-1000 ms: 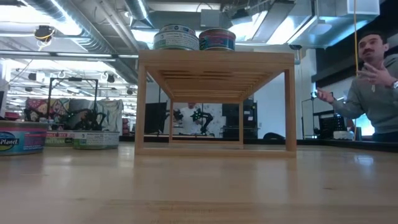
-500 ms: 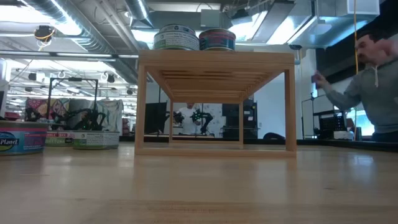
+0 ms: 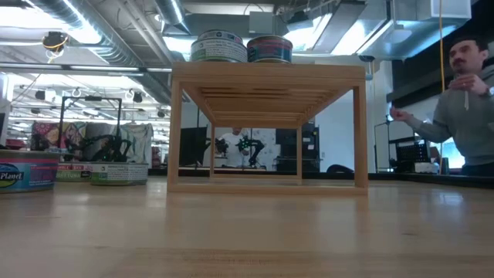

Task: Stack canned seafood by type on shelf
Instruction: Put the blue tuna can on the shelf

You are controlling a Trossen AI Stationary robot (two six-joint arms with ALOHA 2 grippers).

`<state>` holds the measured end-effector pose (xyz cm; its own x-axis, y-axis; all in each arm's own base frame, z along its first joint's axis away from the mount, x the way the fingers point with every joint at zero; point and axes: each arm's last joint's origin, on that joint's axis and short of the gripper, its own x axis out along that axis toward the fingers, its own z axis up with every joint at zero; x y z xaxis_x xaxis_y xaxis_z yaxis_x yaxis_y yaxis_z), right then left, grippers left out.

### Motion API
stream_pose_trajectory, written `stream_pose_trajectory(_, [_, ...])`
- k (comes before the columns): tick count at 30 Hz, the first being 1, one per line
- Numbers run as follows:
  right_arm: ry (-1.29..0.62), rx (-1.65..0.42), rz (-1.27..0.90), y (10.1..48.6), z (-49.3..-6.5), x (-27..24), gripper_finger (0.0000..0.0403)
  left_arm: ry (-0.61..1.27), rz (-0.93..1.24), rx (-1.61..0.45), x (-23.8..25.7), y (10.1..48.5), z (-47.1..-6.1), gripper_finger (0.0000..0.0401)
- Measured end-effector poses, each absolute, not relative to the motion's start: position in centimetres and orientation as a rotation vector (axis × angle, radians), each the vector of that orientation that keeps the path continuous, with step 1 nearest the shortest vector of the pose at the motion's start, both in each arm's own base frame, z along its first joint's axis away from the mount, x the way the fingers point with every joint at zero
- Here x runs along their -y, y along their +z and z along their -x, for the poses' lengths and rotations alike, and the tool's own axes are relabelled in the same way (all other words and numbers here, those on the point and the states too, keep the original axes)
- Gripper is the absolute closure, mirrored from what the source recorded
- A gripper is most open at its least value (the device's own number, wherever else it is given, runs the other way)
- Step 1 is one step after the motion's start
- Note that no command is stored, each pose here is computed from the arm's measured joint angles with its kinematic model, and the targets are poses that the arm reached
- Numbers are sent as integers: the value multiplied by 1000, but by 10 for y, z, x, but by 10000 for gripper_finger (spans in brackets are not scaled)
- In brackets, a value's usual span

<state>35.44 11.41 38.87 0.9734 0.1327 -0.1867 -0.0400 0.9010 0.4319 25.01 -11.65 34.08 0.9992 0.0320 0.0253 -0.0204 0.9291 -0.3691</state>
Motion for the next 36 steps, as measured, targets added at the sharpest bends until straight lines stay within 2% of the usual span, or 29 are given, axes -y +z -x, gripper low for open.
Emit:
stream_pose_trajectory(4, [110,-223,-441,388,-354,-115,175,24,370,23,117,340,-250,215])
stream_pose_trajectory(9, [115,-229,-431,388,-354,-115,214,24,372,7,117,338,-250,207])
stream_pose_trajectory(17, [134,-245,-446,388,-353,-115,213,25,322,-5,117,337,-251,177])
stream_pose_trajectory(26, [108,-376,-474,391,-331,-109,213,39,227,-52,117,331,-251,164])
stream_pose_trajectory(36, [-82,-581,-463,389,-293,-92,213,32,205,-96,118,327,-250,164])
